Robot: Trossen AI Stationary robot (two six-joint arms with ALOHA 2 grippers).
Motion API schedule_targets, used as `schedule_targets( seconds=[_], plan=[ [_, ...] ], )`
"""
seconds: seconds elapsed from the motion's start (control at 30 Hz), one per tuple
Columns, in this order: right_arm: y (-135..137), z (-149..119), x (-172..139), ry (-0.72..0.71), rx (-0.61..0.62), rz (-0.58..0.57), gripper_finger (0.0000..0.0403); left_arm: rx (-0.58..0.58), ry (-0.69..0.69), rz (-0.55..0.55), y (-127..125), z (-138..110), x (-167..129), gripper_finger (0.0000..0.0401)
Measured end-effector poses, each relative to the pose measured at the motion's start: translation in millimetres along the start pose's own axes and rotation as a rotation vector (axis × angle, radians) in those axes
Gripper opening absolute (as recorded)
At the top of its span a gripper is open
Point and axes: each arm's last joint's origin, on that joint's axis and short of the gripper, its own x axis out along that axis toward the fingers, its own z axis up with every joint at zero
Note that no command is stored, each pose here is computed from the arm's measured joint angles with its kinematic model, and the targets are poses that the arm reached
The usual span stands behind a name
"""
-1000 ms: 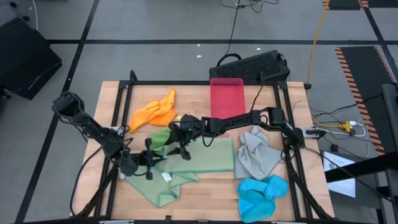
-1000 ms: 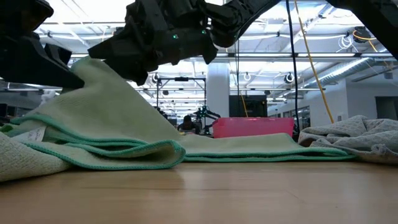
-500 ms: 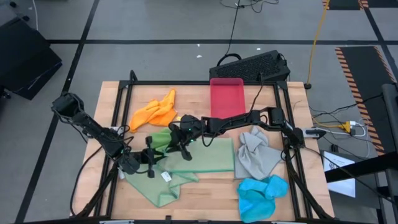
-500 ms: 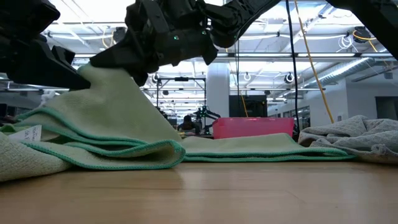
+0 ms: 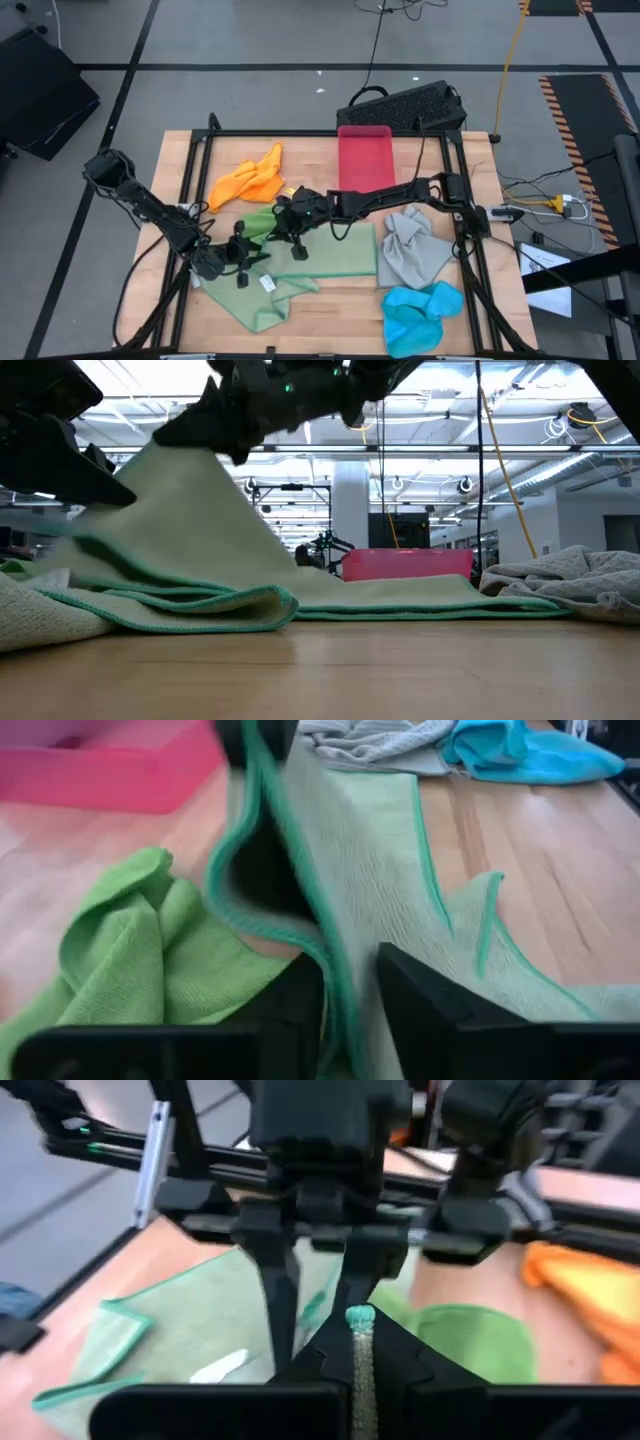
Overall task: Fold microfiber towels
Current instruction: Fold the right light green microfiber cloth
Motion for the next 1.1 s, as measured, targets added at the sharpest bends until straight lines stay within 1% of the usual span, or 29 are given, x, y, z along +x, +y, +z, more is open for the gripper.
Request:
schedule_targets(
  seconds=[0.13, 0.23, 0.43, 0.83, 1.0, 1.1],
  plan=[
    [15, 13, -8, 0.018, -0.044, -0.078, 0.0003, -0.038, -0.001, 0.000, 0, 0, 0, 0.0138],
    [24, 19, -12, 0.016, -0.067, -0.114, 0.0003, -0.075, -0.001, -0.001, 0, 0, 0, 0.0148],
    [34, 23, -13, 0.023, -0.089, -0.143, 0.0003, -0.134, 0.006, -0.038, -1, 2, 1, 0.0148],
    [35, 18, -11, 0.058, -0.061, -0.154, 0.0004, -0.202, 0.073, -0.124, -6, -3, 1, 0.0148],
    [35, 14, -11, 0.062, -0.059, -0.154, 0.0005, -0.179, 0.104, -0.111, -8, -11, 4, 0.0145],
    [36, 8, -10, 0.072, -0.045, -0.152, 0.0005, -0.151, 0.110, -0.103, -8, -13, 5, 0.0119]
  ],
)
